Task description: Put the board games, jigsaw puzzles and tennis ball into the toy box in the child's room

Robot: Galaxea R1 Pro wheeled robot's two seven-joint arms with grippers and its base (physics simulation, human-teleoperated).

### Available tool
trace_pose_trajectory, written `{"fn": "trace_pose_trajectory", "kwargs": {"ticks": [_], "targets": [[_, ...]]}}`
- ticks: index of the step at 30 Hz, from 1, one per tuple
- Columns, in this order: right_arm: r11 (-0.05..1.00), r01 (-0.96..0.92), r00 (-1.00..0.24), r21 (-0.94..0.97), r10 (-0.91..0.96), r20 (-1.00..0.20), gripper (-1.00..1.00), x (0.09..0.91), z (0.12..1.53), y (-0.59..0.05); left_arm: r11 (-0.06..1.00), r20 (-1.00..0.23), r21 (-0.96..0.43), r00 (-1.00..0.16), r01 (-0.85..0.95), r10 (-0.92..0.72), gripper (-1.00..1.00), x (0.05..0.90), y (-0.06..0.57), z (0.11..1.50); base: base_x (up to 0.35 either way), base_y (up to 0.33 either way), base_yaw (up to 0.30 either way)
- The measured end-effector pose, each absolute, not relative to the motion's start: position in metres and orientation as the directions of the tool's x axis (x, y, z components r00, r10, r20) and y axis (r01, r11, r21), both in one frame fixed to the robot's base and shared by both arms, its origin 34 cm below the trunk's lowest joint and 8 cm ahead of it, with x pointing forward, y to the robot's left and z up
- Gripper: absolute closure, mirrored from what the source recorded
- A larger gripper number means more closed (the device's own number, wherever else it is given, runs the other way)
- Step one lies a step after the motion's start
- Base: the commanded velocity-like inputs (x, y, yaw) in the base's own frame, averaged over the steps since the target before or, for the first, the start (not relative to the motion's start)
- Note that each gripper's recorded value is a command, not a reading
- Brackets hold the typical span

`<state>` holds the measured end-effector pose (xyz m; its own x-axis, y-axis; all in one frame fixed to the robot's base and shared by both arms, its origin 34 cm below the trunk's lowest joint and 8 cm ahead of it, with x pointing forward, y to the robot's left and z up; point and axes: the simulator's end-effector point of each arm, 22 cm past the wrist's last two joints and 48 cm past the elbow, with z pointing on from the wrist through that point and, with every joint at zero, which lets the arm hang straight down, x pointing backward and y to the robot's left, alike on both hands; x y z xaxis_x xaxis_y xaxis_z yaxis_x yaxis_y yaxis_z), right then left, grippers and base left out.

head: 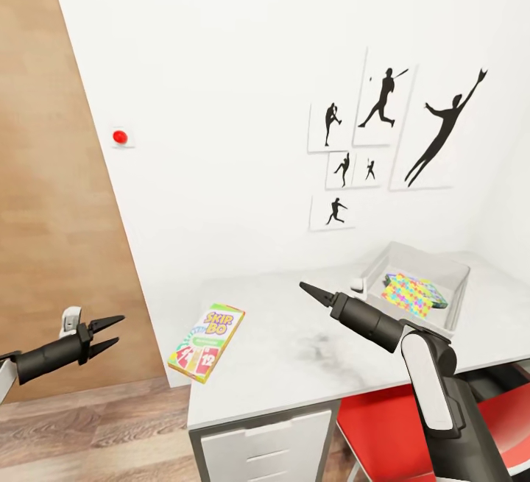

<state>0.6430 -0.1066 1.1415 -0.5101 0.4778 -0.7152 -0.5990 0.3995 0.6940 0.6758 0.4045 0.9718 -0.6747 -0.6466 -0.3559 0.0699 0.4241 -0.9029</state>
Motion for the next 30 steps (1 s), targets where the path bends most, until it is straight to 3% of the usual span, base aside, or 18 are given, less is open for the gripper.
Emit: {"fn": "trace_pose_trajectory", "kwargs": {"ticks": [21, 25, 30], "targets": [[0.386, -0.609, -0.509, 0.693, 0.479, -0.715, -1.0, 0.644, 1.119, -0.106, 0.477, -0.351, -0.879, -0.676, -0.001, -0.648, -1.0, 0.681, 0.41, 0.925, 0.0, 0.0, 0.0], [0.302, -0.654, -0.531, 0.693, 0.469, -0.705, -1.0, 0.629, 1.126, -0.095, 0.488, -0.349, -0.872, -0.676, -0.018, -0.649, -1.0, 0.681, 0.412, 0.915, 0.0, 0.0, 0.0], [0.119, -0.704, -0.594, 0.7, 0.439, -0.674, -1.0, 0.596, 1.14, -0.081, 0.492, -0.349, -0.87, -0.676, -0.024, -0.65, -1.0, 0.682, 0.412, 0.906, 0.0, 0.0, 0.0]]}}
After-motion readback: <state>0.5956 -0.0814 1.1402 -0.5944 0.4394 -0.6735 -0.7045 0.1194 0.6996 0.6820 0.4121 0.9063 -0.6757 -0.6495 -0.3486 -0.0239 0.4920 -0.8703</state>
